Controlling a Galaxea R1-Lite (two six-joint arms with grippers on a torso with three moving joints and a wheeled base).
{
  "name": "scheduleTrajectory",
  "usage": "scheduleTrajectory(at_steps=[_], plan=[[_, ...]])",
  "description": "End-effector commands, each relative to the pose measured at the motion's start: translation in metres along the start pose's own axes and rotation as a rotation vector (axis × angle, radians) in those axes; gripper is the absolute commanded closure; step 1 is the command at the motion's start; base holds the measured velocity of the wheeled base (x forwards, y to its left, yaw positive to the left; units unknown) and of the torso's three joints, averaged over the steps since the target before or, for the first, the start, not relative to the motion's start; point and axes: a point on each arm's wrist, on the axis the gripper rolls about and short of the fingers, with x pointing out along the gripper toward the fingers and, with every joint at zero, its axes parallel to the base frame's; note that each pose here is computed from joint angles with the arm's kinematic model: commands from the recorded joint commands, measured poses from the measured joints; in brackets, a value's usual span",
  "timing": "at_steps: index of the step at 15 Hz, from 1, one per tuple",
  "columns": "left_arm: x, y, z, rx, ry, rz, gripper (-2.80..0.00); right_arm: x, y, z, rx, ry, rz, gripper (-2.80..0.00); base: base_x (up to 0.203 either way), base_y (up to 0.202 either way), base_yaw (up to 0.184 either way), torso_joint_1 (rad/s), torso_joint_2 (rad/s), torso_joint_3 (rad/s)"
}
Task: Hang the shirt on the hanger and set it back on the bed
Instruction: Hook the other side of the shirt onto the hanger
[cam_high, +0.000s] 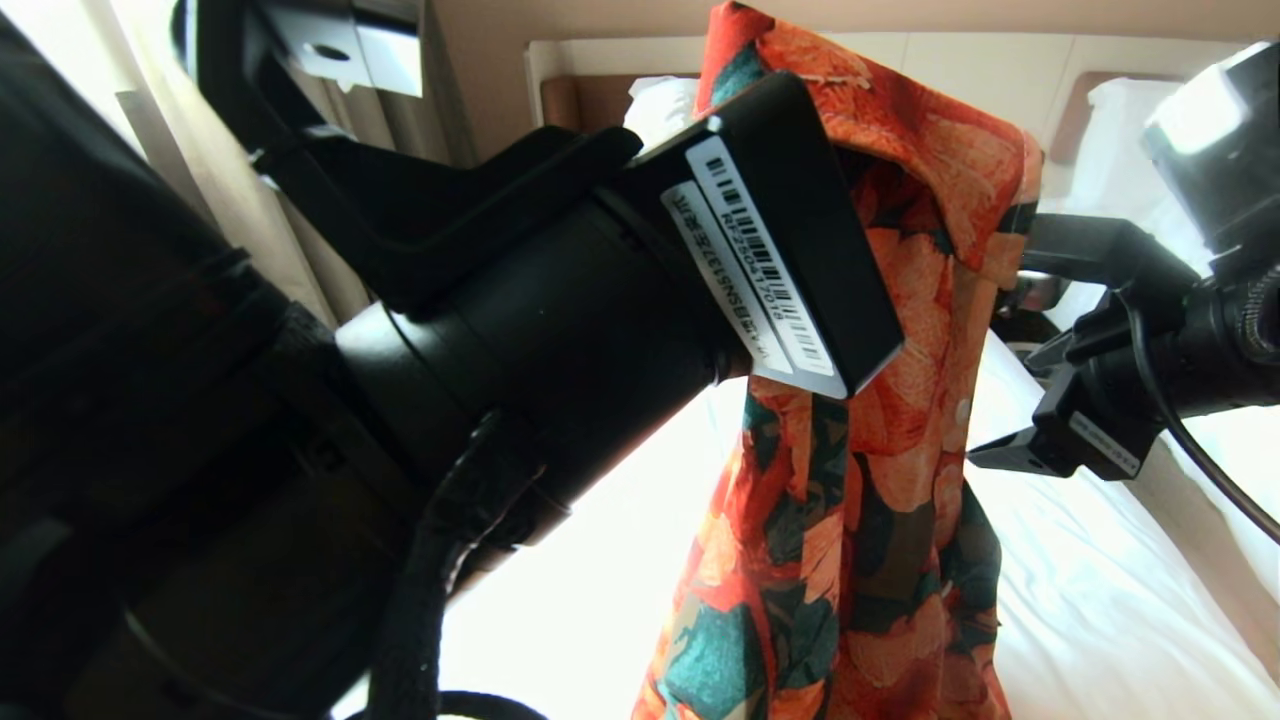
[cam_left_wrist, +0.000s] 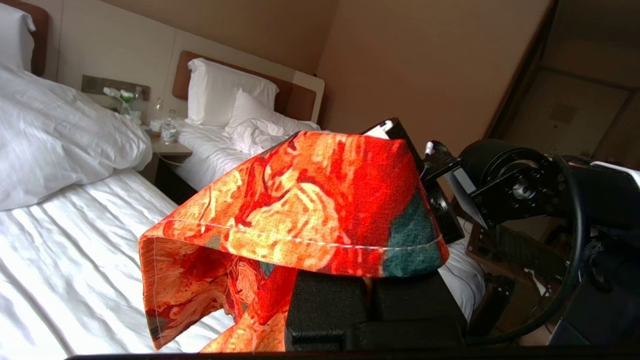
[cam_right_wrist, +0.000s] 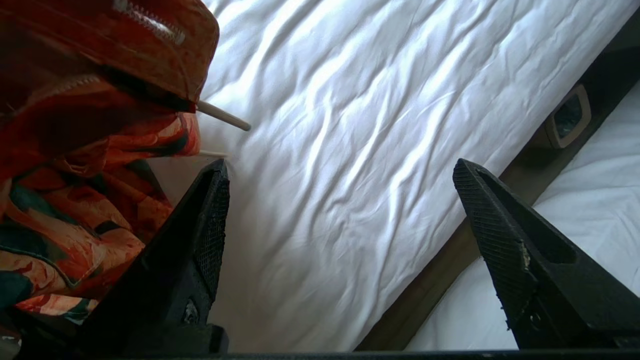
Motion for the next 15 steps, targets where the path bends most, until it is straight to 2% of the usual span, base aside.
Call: scheduleTrajectory(at_steps=[1,5,7,10,12,15], plan=[[0.000,0.000,0.001,-0.002,-0.007,0.000,0.00,0.005,0.003,-0.002,-0.015,0.023,0.013,-2.80,0.000,0.000,0.000,0.000,0.00,0.000],[-0.001,0.000,0.001,-0.003,-0.007,0.000,0.00,0.012,0.006,-0.003,-0.050,0.064,0.037,-2.80,0.000,0.000,0.000,0.000,0.00,0.000],[0.000,0.000,0.001,-0.002,-0.006,0.000,0.00,0.020,0.009,0.001,-0.116,0.066,0.050,-2.80,0.000,0.000,0.000,0.000,0.00,0.000],[0.000,0.000,0.001,-0.002,-0.007,0.000,0.00,0.036,0.010,0.011,-0.202,0.032,0.037,-2.80,0.000,0.000,0.000,0.000,0.00,0.000],[0.000,0.000,0.001,-0.002,-0.007,0.000,0.00,0.046,0.013,0.018,-0.232,0.000,0.026,-2.80,0.000,0.000,0.000,0.000,0.00,0.000],[0.000,0.000,0.002,-0.003,-0.008,0.000,0.00,0.064,0.021,0.025,-0.276,0.003,0.043,-2.80,0.000,0.000,0.000,0.000,0.00,0.000]])
